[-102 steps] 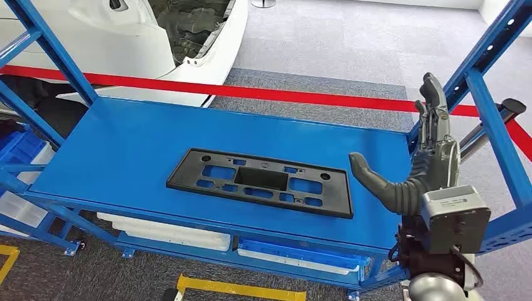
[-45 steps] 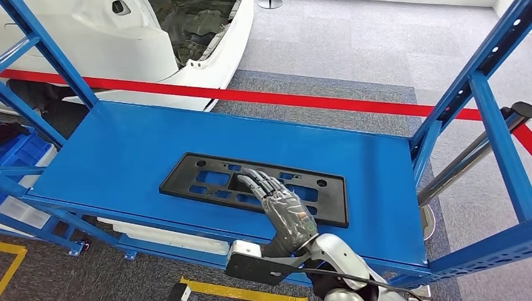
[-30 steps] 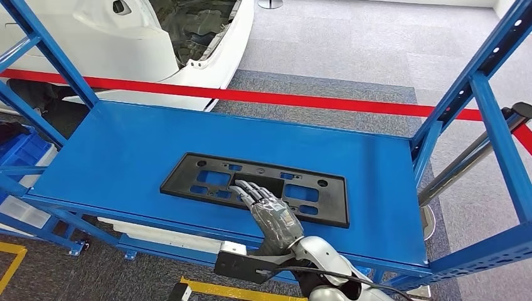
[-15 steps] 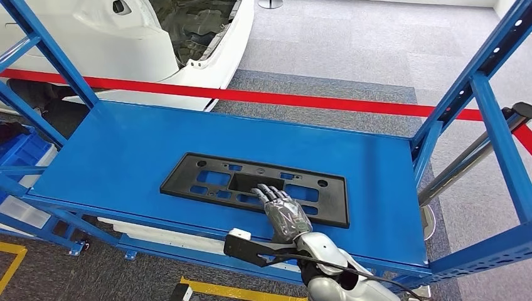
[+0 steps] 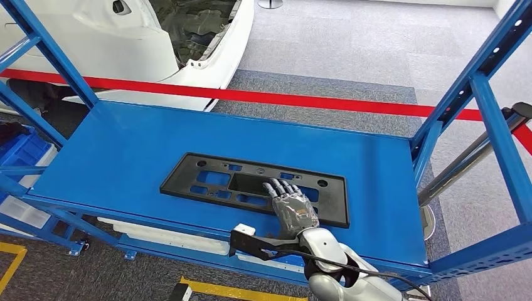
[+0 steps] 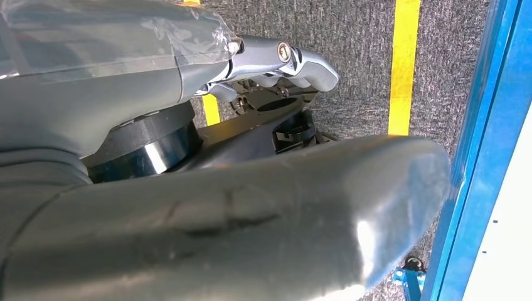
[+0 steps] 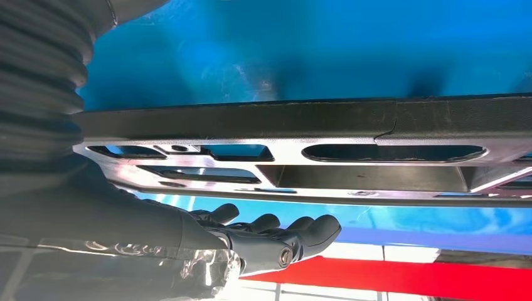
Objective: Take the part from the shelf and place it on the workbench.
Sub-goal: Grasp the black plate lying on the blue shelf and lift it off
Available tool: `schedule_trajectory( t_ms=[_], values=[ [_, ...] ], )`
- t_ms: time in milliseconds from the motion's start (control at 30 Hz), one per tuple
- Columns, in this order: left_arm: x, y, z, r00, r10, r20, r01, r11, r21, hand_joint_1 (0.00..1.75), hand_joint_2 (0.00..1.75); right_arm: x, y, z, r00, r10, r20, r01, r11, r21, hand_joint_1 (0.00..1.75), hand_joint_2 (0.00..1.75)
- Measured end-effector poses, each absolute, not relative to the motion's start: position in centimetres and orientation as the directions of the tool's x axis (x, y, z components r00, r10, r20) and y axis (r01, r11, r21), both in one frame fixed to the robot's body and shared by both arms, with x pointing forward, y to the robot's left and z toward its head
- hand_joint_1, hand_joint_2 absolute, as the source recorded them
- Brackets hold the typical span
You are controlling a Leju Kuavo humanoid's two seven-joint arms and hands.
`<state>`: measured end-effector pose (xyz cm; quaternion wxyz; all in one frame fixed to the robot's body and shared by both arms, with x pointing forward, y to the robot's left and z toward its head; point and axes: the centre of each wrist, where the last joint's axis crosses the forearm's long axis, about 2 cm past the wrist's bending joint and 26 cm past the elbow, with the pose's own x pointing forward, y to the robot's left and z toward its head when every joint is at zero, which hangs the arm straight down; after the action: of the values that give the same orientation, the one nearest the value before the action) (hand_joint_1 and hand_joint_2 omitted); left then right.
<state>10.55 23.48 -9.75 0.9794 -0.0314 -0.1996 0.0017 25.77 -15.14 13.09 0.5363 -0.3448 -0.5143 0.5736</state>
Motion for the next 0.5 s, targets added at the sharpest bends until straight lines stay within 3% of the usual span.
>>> schedule_trajectory(
  t_ms=[500],
  values=[
    [10.53,23.47,-9.76,0.918,0.019,0.397,0.007,0.998,-0.065,0.0,0.0,26.08,-15.48,12.8,-0.169,0.982,0.081,-0.231,0.04,-0.972,0.0,1.75]
  ],
)
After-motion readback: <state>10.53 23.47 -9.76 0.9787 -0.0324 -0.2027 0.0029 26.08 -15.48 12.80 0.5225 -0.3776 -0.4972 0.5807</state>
